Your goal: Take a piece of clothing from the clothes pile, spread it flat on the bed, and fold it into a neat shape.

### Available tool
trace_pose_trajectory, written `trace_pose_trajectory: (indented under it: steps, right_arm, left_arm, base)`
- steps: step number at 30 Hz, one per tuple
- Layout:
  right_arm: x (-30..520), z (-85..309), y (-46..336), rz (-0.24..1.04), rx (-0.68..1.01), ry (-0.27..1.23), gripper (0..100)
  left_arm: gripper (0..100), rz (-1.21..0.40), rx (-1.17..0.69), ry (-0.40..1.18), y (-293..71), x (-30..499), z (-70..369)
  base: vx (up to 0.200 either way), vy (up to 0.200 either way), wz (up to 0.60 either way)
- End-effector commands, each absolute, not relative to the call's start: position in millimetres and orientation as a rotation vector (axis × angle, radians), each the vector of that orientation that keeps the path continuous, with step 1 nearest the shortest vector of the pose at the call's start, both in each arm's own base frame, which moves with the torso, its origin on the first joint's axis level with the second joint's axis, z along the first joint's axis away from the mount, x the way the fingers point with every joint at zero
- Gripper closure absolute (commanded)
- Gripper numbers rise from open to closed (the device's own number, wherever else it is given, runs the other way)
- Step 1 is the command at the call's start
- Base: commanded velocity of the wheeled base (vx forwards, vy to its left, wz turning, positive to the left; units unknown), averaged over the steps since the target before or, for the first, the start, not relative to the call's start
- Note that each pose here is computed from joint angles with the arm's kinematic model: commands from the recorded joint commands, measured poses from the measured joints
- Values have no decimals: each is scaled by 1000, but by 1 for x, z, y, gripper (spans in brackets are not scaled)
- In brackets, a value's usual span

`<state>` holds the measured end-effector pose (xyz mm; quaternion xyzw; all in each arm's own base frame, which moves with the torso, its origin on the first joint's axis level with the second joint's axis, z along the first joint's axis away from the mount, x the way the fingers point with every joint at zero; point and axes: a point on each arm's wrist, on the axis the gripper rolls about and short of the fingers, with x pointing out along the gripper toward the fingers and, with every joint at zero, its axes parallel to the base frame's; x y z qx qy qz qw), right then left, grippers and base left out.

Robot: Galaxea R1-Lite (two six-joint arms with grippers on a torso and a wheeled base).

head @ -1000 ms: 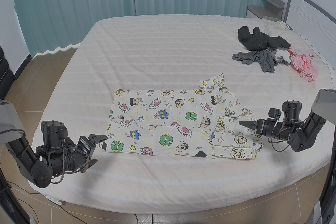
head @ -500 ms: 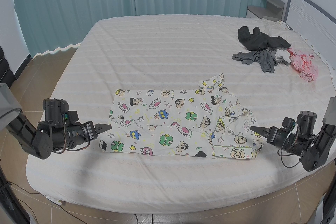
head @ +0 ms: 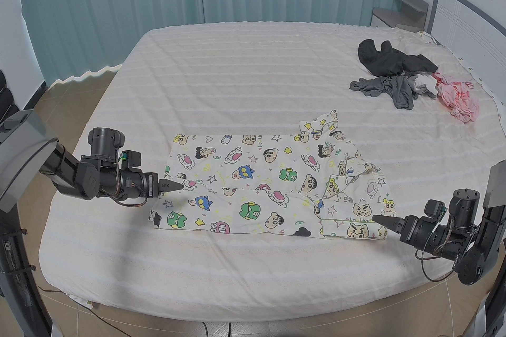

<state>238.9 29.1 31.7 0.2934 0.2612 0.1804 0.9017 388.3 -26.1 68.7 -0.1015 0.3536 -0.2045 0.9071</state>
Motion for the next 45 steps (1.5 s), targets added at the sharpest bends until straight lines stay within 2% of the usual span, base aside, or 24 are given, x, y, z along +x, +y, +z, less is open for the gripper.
trace_pose_trajectory:
  steps: [1, 26, 27, 35, 45]
  right_arm:
    - [233, 36, 33, 395, 601, 532, 0]
    - [225, 40, 43, 446, 592, 546, 0]
    - [225, 40, 43, 448, 592, 546, 0]
    - [226, 39, 43, 446, 594, 551, 0]
    - [226, 38, 44, 450, 597, 558, 0]
  left_arm:
    - [0, -436, -173, 778, -26, 402, 38]
    - [0, -450, -169, 795, -26, 407, 26]
    - [100, -449, -171, 804, -26, 406, 23]
    - [100, -424, -187, 837, -16, 398, 17]
    - [100, -410, -191, 844, -11, 378, 32]
  base:
    - [0, 0, 0]
    - [0, 0, 0]
    - [0, 0, 0]
    - [0, 0, 0]
    - [0, 0, 0]
